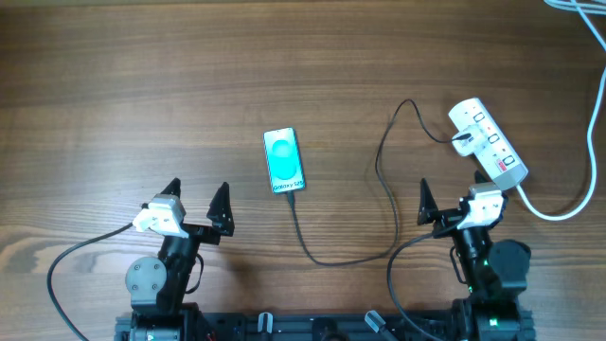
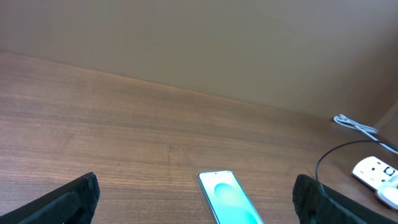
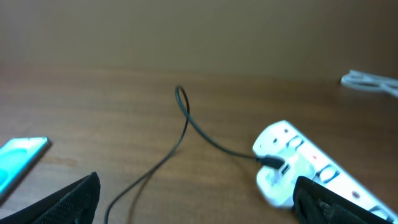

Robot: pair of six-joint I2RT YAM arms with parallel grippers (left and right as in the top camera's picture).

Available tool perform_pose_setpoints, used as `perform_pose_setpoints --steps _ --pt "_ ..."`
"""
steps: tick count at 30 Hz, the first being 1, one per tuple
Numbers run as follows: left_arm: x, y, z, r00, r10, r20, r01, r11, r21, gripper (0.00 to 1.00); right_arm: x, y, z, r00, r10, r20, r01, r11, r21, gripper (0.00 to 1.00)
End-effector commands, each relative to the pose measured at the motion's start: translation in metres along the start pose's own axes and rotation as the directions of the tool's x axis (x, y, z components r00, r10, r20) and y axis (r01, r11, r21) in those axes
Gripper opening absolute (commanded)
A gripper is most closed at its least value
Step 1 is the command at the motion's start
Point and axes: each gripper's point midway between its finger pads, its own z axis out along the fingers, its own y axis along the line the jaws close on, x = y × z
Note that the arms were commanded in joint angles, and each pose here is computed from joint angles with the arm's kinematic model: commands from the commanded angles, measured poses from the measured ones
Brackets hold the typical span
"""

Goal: Plug charger to phone and switch on socket

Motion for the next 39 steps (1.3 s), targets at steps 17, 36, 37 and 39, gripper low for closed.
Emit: perform_pose_setpoints --steps 17,36,37,39 --pt "0.001 0.001 0.0 1.0 0.02 0.004 -0.02 1.0 -0.004 1.0 -0.031 0.004 -0.011 0.99 0.037 0.139 -0.034 0.999 -0.021 1.0" --pt "0.001 0.001 0.0 1.0 0.02 0.004 -0.02 1.0 -0.004 1.0 -0.031 0.004 -0.011 0.99 0.037 0.139 -0.034 0.999 -0.021 1.0" --pt "0.001 0.001 0.0 1.0 0.02 0.004 -0.02 1.0 -0.004 1.0 -0.031 0.004 -0.011 0.99 0.037 0.139 -0.034 0.999 -0.021 1.0" --pt "0.001 0.001 0.0 1.0 0.02 0.004 -0.02 1.0 -0.004 1.0 -0.031 0.004 -0.011 0.99 0.037 0.139 -0.034 0.999 -0.021 1.0"
